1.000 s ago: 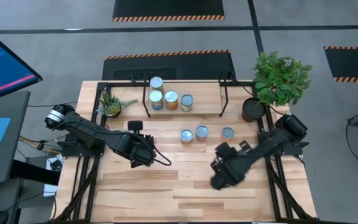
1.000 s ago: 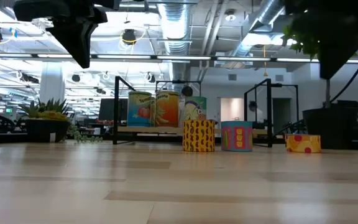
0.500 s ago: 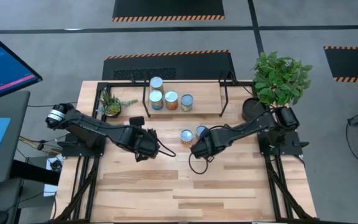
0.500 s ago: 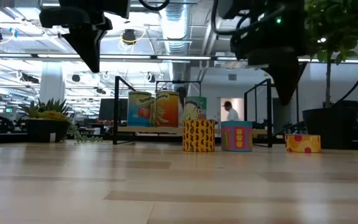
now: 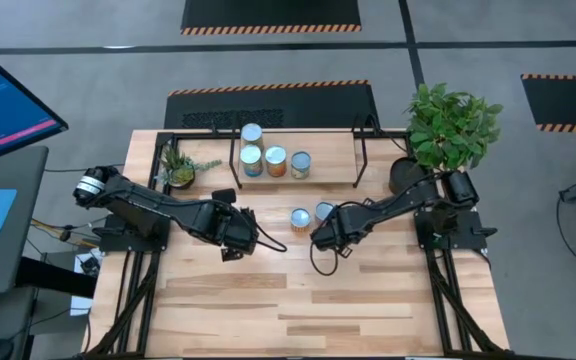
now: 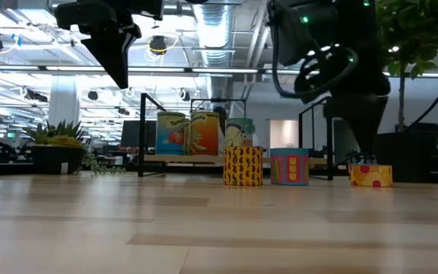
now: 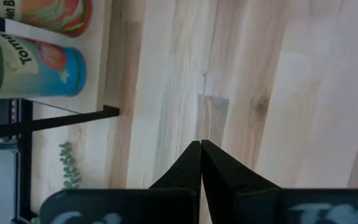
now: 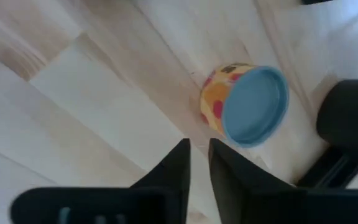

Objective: Pick and place cans onto a shelf
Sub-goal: Put the canned pineapple on the shelf

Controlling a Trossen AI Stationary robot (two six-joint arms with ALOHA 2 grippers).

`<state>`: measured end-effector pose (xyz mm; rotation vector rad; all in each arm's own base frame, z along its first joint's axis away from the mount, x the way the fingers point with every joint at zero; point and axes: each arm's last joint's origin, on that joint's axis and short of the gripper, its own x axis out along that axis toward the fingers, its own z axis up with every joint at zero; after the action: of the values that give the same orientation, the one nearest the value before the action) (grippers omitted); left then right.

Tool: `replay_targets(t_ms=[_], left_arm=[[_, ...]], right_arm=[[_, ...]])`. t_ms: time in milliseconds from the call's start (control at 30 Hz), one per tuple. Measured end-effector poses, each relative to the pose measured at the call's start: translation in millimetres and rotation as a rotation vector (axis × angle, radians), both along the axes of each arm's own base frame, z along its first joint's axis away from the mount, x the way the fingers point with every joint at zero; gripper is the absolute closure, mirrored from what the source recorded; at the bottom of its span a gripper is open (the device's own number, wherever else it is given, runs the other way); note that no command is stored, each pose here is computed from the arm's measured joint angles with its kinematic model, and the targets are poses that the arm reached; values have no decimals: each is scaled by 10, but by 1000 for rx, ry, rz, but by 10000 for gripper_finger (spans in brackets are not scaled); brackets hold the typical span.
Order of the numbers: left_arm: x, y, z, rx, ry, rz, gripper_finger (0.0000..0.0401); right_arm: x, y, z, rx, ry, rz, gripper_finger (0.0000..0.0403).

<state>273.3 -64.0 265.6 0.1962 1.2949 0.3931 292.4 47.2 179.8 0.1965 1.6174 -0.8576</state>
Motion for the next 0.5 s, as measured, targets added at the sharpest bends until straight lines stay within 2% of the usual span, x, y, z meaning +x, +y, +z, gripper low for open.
replay_targets(t_ms=[200, 333, 500], left_arm=[[18, -6, 2, -10, -19, -1, 401], [24, -13, 1, -28, -22, -3, 401], [25, -13, 1, -29, -22, -3, 401]], right_arm=[[-41, -9, -46, 3, 37, 45, 236], [-85, -22, -113, -16, 45, 29, 191], [-137, -61, -260, 0, 37, 18, 165]])
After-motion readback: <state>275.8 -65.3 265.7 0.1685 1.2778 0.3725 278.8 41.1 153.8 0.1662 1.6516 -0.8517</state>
